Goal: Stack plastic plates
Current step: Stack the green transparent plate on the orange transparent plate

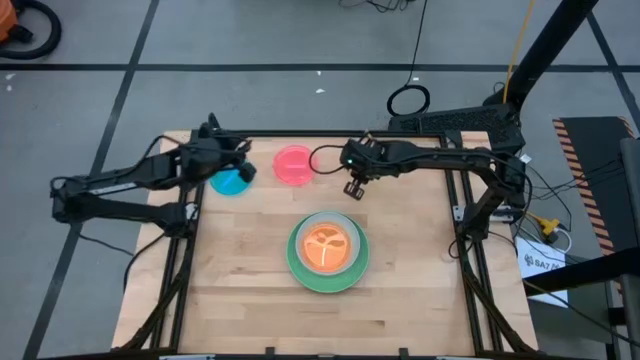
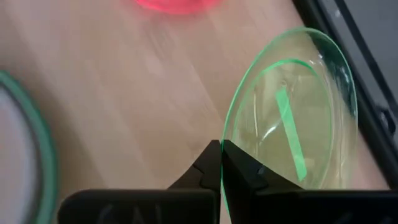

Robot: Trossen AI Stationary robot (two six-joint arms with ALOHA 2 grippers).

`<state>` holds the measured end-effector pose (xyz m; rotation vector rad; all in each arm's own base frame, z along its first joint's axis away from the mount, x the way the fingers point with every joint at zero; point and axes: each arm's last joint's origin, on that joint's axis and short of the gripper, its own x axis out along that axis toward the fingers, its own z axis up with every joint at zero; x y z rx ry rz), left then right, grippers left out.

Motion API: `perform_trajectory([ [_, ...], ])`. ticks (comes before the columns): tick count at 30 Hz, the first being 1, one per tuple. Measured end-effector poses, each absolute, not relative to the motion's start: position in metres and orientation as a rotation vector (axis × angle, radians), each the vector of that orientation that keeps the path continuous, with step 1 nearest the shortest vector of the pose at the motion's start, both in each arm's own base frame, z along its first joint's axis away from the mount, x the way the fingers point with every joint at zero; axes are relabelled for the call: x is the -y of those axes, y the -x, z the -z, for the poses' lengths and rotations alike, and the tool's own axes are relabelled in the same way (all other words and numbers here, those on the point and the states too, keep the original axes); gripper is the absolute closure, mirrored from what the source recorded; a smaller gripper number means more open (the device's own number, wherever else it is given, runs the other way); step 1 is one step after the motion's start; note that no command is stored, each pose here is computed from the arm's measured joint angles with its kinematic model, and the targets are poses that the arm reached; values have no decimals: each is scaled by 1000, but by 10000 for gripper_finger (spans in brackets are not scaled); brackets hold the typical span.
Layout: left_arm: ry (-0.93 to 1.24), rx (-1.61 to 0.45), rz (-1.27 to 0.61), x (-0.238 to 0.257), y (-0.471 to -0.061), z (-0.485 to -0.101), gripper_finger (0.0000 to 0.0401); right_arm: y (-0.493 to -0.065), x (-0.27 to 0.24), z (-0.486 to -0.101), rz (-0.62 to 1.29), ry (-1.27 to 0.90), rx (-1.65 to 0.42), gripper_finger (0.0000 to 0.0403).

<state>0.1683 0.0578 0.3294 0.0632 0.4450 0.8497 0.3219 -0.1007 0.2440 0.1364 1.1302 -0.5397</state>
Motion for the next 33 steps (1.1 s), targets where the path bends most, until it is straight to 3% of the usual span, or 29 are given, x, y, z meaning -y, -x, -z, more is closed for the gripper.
perform_trajectory([
  [16,-40,-346,-743,-34,-144,-333,320,-352,-36,-272,67,222,-961,403],
  [23,-22,-341,-702,-28,-145,-333,320,-348,-87,-275,-159,157,-898,403],
  [33,12,-339,-615,-13,-147,-331,320,-351,-119,-262,-202,123,-897,403],
])
